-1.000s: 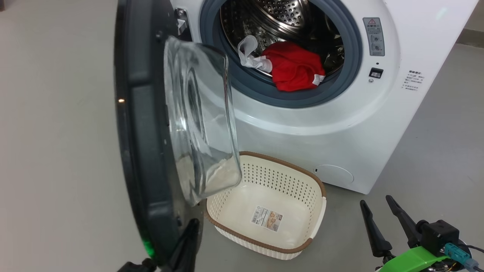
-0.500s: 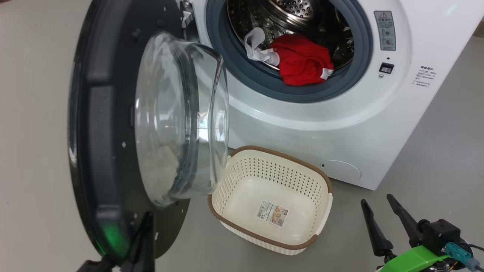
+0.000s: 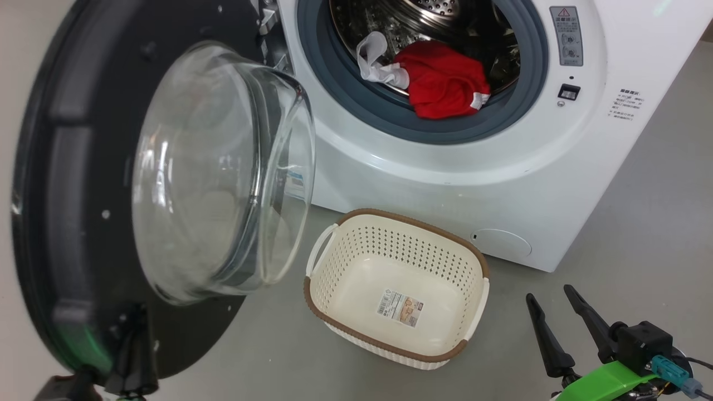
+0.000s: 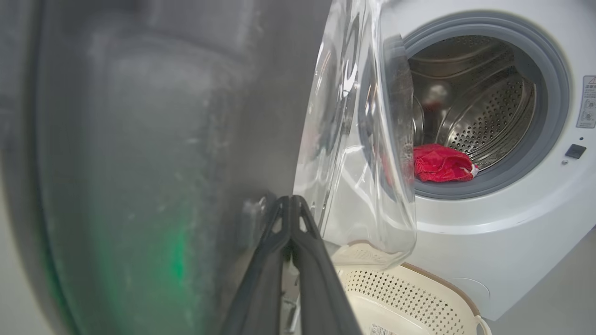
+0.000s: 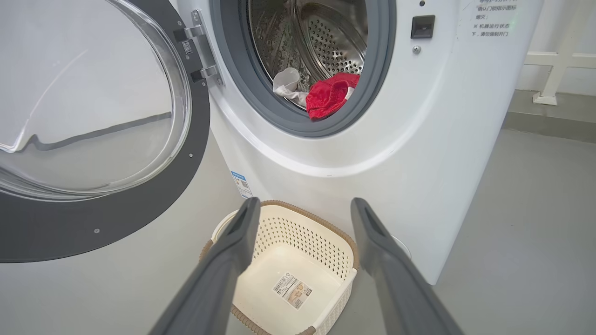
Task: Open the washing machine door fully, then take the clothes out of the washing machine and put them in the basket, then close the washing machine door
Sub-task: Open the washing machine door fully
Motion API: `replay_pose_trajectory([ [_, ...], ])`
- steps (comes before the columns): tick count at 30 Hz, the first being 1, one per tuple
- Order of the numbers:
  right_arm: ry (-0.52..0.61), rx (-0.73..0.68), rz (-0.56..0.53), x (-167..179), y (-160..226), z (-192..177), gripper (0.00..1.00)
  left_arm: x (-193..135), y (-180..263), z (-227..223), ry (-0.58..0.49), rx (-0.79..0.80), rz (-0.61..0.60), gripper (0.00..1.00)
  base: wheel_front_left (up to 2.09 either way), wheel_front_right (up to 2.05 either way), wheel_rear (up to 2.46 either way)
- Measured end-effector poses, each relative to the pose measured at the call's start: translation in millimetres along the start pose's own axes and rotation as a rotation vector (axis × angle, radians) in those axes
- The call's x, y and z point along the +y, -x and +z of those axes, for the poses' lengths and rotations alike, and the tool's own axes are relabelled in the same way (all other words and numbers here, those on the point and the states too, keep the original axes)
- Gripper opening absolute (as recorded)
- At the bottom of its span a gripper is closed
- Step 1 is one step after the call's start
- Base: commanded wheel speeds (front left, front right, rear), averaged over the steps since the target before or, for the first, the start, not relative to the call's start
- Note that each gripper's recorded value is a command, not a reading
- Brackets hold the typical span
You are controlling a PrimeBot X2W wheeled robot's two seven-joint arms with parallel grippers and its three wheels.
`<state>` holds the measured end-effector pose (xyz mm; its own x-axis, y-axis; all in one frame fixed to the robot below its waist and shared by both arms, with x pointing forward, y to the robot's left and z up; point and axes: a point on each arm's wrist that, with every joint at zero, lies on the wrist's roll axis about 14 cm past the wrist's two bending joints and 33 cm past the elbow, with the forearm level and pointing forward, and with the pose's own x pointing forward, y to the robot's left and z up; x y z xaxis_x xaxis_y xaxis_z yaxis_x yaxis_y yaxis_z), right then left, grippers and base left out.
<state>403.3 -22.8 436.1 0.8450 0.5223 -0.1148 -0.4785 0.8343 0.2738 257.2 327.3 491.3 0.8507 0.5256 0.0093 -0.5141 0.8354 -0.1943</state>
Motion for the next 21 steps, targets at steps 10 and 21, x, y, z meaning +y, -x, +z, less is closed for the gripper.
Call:
replay_pose_trajectory([
  [10, -0.001, 0.011, -0.009, -6, -1, -4, 1.00, 41, -15, 10, -0.043, -0.020, 0.111, 0.00, 0.00, 0.00, 0.00],
  [21, 0.004, 0.021, -0.009, -11, -4, -8, 1.00, 88, -31, 25, -0.084, -0.046, 0.243, 0.00, 0.00, 0.00, 0.00],
])
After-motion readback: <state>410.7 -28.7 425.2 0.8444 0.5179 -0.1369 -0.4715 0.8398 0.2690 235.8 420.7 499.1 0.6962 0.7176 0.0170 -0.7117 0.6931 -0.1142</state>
